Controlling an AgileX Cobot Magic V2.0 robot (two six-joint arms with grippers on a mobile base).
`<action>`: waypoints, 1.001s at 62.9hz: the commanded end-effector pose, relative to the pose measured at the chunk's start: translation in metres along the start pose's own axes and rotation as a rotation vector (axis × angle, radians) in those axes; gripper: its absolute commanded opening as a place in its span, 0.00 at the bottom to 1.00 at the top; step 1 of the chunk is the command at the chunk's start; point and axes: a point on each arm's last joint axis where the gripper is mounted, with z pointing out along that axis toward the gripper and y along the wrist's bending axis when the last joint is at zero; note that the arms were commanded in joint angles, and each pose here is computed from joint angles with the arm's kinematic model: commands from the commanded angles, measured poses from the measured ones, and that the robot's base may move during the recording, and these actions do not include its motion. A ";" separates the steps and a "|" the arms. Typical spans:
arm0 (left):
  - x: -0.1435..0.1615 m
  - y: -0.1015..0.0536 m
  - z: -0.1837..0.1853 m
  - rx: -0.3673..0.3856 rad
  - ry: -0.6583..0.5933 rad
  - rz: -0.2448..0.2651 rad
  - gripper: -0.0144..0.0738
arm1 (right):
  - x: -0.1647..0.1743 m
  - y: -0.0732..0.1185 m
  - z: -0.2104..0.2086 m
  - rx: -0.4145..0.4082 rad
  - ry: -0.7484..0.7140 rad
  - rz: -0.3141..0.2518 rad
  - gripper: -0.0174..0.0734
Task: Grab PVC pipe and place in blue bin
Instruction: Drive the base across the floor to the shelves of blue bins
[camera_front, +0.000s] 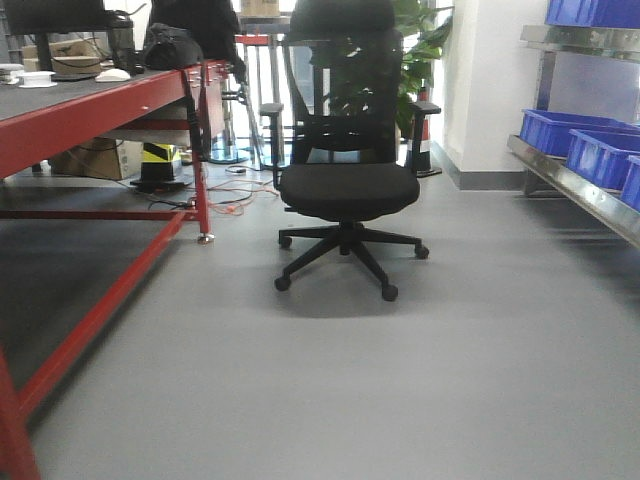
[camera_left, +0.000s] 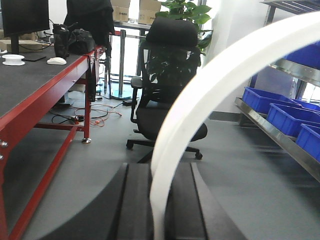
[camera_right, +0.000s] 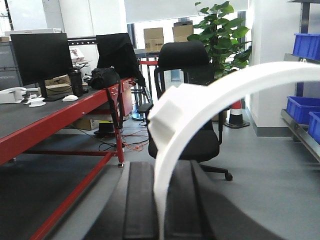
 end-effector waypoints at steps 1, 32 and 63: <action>-0.004 0.000 -0.001 -0.002 -0.035 -0.008 0.04 | -0.002 0.000 -0.001 -0.002 -0.030 -0.012 0.01; -0.004 0.000 -0.001 -0.002 -0.035 -0.008 0.04 | -0.002 0.000 -0.001 -0.002 -0.030 -0.012 0.01; -0.004 0.000 -0.001 -0.002 -0.035 -0.008 0.04 | -0.002 0.000 -0.001 -0.002 -0.030 -0.012 0.01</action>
